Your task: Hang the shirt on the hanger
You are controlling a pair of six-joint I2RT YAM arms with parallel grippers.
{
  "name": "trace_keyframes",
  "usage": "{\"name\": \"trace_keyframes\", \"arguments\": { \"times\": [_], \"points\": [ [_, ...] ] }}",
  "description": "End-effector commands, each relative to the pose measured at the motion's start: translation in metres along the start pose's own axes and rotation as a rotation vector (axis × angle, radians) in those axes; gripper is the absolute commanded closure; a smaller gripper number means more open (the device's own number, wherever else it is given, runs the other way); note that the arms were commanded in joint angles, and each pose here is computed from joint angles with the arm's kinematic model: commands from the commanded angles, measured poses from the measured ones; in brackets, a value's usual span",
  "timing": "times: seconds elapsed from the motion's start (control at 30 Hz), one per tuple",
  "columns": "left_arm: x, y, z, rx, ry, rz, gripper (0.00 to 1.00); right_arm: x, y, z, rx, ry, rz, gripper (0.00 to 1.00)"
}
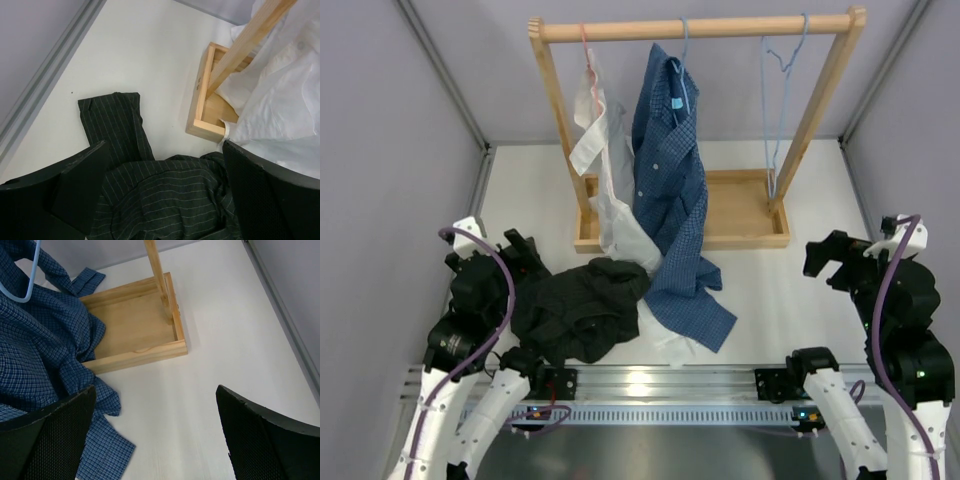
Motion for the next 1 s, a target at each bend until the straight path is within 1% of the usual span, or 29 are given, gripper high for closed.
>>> {"name": "trace_keyframes", "arguments": {
  "times": [0.0,0.13,0.2,0.23,0.27,0.3,0.33,0.37,0.4,0.43,0.47,0.5,0.53,0.57,0.6,0.63,0.7,0.73,0.8,0.83,0.87,0.93,0.97],
  "points": [
    [0.007,0.005,0.001,-0.071,0.053,-0.069,0.02,0.001,0.008,-0.009,-0.055,0.019,0.006,0.0],
    [0.005,0.006,0.001,-0.069,0.054,-0.08,0.02,0.006,0.006,-0.007,-0.057,0.063,0.002,0.01],
    [0.0,0.004,0.003,-0.035,0.035,-0.087,0.02,0.015,0.005,-0.006,-0.047,0.128,0.003,0.01],
    [-0.005,0.008,0.0,-0.029,0.017,-0.134,0.02,0.023,0.003,-0.004,-0.025,0.183,0.002,0.01],
    [-0.009,0.006,-0.001,0.003,-0.002,-0.146,0.02,0.029,0.002,-0.004,-0.012,0.226,0.008,0.01],
    [-0.021,0.001,-0.001,0.062,-0.07,-0.165,0.02,0.033,-0.001,0.0,0.008,0.256,0.012,0.01],
    [-0.03,-0.001,-0.003,0.095,-0.111,-0.212,0.02,0.041,-0.004,0.0,0.028,0.316,0.013,0.01],
    [-0.037,-0.007,0.001,0.145,-0.14,-0.224,0.02,0.044,-0.006,0.002,0.039,0.339,0.017,0.01],
    [-0.05,-0.016,0.001,0.22,-0.214,-0.239,0.02,0.046,-0.011,0.006,0.057,0.356,0.017,0.01],
    [-0.057,-0.026,0.005,0.275,-0.25,-0.22,0.02,0.05,-0.015,0.009,0.08,0.381,0.014,0.01],
    [-0.065,-0.041,0.018,0.361,-0.267,-0.187,0.02,0.051,-0.019,0.013,0.093,0.389,0.01,0.01],
    [-0.089,-0.077,0.021,0.621,-0.432,-0.11,0.02,0.053,-0.031,0.023,0.149,0.405,-0.001,0.01],
    [-0.089,-0.077,0.021,0.624,-0.434,-0.109,0.02,0.053,-0.031,0.023,0.149,0.405,-0.001,0.01],
    [-0.091,-0.098,0.028,0.733,-0.429,-0.093,0.02,0.053,-0.034,0.024,0.161,0.412,-0.004,0.0],
    [-0.095,-0.111,0.024,0.796,-0.448,-0.066,0.03,0.054,-0.036,0.025,0.173,0.416,-0.007,0.01],
    [-0.095,-0.124,0.026,0.84,-0.421,-0.034,0.03,0.055,-0.037,0.025,0.174,0.425,-0.007,0.0],
    [-0.094,-0.143,0.015,0.88,-0.373,0.043,0.02,0.055,-0.036,0.023,0.166,0.432,-0.011,0.01],
    [-0.088,-0.143,0.018,0.827,-0.304,0.078,0.02,0.055,-0.037,0.023,0.169,0.434,-0.011,0.01],
    [-0.082,-0.146,0.01,0.808,-0.232,0.095,0.02,0.056,-0.036,0.021,0.164,0.442,-0.013,0.01],
    [-0.077,-0.138,0.01,0.74,-0.188,0.098,0.03,0.056,-0.036,0.021,0.165,0.444,-0.014,0.01],
    [-0.074,-0.134,0.009,0.708,-0.163,0.088,0.04,0.056,-0.036,0.021,0.166,0.446,-0.012,0.01],
    [-0.067,-0.126,0.003,0.669,-0.128,0.097,0.05,0.057,-0.037,0.021,0.17,0.45,-0.012,0.0],
    [-0.064,-0.123,0.001,0.673,-0.117,0.11,0.05,0.057,-0.036,0.022,0.169,0.45,-0.013,0.01]
  ]
}}
Point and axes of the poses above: each gripper's point midway between its finger pads, its own z axis out along the fingers, its own x axis along the line the jaws close on, y = z × x, the point moved 5 cm from there along -z, back along the fingers, and after that the axes turned 2 degrees about -z, right-handed, at the moved point
